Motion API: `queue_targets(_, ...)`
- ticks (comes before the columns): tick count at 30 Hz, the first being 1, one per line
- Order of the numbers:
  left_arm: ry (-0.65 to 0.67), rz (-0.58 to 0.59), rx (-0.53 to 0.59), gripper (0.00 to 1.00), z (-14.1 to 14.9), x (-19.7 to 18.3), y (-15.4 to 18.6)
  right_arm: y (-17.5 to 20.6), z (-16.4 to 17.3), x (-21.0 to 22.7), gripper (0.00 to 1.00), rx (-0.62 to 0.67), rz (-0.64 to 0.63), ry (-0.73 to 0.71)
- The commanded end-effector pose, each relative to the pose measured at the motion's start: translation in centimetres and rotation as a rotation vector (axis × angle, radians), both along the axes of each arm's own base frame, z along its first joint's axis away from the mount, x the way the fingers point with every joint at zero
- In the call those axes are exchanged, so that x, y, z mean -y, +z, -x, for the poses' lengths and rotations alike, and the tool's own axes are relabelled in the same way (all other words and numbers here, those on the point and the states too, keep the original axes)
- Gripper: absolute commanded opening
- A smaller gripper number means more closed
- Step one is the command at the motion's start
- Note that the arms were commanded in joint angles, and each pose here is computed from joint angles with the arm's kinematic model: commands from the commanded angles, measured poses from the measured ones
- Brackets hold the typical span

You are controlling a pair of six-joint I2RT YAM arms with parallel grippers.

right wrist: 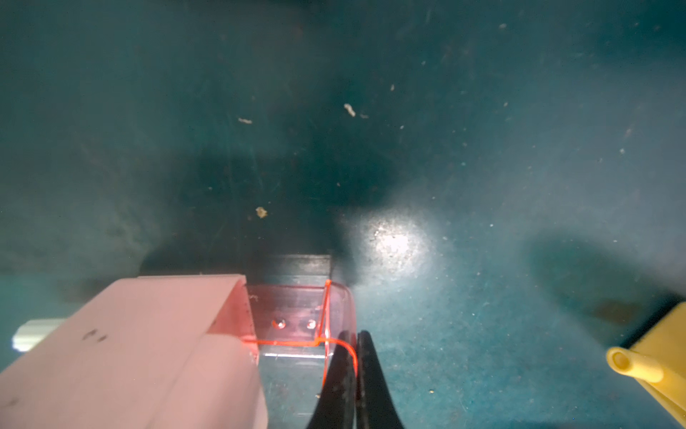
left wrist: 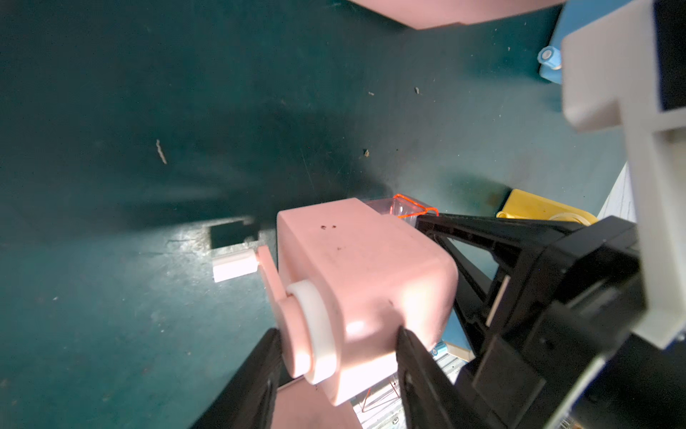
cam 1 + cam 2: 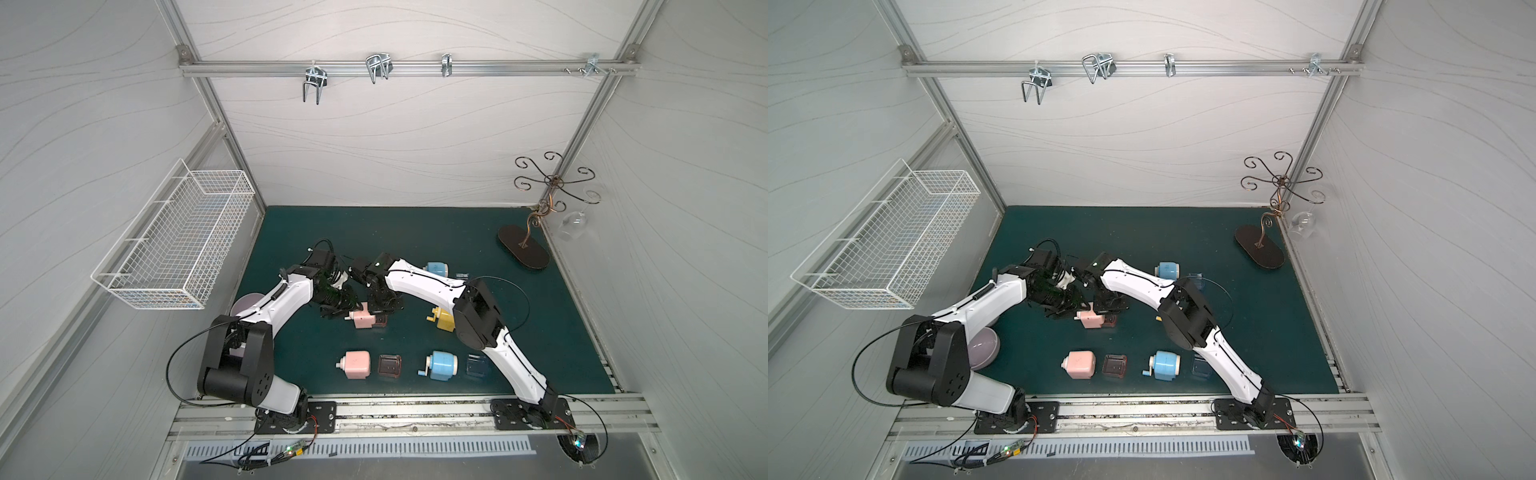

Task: Put the tray back into the pencil sharpener
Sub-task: Close the container of the pencil sharpener.

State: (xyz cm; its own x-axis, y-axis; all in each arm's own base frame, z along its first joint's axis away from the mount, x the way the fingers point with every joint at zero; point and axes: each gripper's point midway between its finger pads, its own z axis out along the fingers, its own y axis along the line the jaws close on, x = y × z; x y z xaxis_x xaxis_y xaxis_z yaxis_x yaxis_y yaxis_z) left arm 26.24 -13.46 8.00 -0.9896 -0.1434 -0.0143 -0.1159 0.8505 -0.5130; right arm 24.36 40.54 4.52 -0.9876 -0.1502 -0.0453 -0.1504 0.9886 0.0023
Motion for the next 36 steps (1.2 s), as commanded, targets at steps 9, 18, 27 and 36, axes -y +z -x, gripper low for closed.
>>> queue_targets(9,-0.012,-0.008,-0.004,0.53,-0.1,0.1,-0.3,1.8,0.6,-1.3,0.0,-0.007,-0.077,-0.003)
queue_targets(18,-0.015,-0.009,-0.005,0.53,-0.1,0.2,-0.3,1.8,0.7,-1.9,0.0,-0.018,-0.1,-0.004)
queue_targets(27,-0.016,-0.01,-0.007,0.53,-0.1,0.2,-0.4,1.8,0.8,-2.7,0.0,-0.027,-0.131,-0.001)
queue_targets(36,-0.016,-0.009,-0.008,0.53,0.0,0.2,-0.4,2.3,0.9,-3.5,0.0,-0.024,-0.156,0.011)
